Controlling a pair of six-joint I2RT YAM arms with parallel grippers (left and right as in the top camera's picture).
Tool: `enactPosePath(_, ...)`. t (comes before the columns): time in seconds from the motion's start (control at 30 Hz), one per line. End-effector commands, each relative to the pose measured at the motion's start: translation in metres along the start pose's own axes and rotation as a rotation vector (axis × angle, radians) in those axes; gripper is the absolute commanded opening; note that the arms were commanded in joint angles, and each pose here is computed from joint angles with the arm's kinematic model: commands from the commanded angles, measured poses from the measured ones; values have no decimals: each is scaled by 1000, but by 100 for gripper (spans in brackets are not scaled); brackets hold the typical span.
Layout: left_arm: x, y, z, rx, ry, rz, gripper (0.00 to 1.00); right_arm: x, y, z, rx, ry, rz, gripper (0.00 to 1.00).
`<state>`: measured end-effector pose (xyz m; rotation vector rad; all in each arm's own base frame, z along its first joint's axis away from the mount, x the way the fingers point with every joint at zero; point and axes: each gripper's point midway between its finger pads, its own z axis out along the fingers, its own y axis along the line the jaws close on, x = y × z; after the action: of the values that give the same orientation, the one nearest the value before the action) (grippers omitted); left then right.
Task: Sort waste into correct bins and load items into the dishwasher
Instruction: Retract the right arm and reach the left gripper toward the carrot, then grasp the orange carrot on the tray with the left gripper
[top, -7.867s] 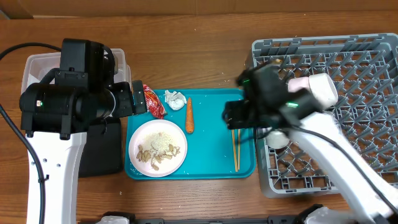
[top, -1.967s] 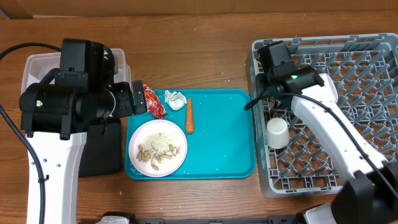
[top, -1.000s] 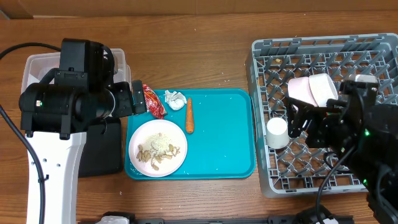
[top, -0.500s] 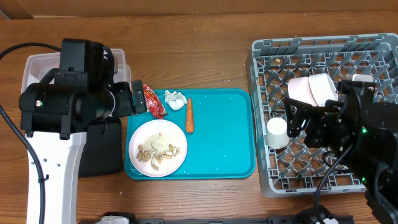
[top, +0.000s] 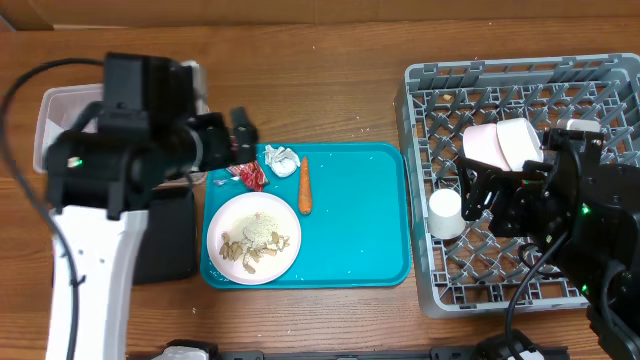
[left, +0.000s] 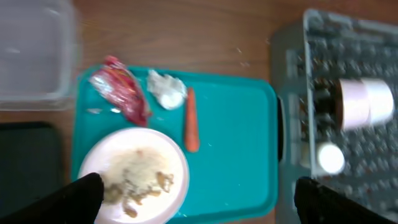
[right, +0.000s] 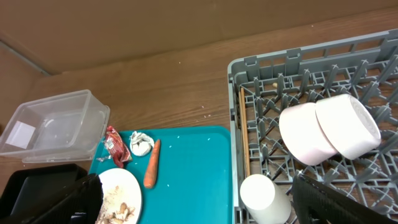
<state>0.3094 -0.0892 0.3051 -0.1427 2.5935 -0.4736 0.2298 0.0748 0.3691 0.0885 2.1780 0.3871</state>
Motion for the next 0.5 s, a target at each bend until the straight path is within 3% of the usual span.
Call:
enactPosePath(0.0, 32, -15, 51, 5, 184, 22, 100, -5, 2, -4, -9, -18, 0, 100)
enactPosePath(0.17, 68, -14, 125, -117, 351, 42, 95, -5, 2, -4, -9, -18, 0, 100)
enactPosePath(0.3, 93, -2, 184, -229, 444, 18, 78, -5, 2, -4, -9, -18, 0, 100)
enactPosePath(0.47, 118, 15, 245, -286, 558, 10, 66, -5, 2, -4, -9, -18, 0, 100)
